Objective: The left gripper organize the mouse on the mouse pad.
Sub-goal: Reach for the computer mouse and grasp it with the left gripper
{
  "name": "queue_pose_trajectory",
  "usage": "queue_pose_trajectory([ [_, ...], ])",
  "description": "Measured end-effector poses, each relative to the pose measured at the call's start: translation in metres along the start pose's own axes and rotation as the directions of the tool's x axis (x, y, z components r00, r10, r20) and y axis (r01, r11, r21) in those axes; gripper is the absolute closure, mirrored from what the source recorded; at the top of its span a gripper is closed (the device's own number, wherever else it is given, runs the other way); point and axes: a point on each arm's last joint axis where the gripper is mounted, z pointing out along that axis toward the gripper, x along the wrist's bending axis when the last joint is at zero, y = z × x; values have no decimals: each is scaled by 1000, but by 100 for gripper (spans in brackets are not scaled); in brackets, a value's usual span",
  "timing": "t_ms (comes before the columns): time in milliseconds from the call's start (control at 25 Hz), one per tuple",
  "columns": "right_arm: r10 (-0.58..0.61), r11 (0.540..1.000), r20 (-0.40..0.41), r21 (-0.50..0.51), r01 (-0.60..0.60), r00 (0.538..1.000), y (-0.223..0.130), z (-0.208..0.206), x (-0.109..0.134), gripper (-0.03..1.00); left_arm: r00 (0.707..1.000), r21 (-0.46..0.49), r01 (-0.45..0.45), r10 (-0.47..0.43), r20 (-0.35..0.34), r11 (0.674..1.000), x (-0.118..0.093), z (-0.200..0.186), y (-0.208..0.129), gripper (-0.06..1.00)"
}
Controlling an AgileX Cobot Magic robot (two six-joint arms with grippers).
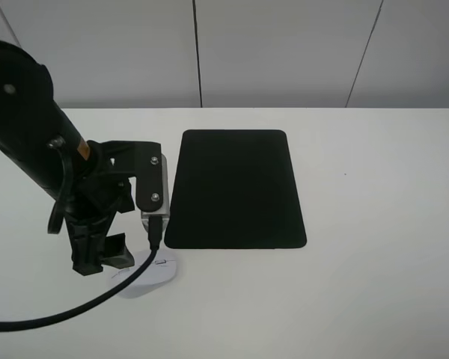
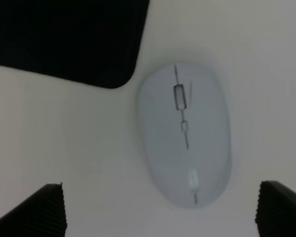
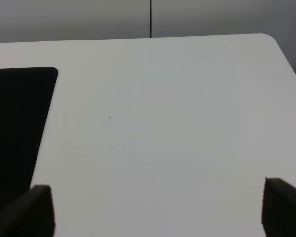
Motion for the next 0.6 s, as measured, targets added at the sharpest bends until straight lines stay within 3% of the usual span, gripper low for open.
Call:
queue_pose_trajectory([
  [360,0,1000,0,0,0,1000,0,0,0,14,997,55,72,-74,33,996,-13,52,20,16],
  [600,0,1000,0,0,0,1000,0,0,0,14,996,76,83,-86,31,994,-13,59,19,16],
])
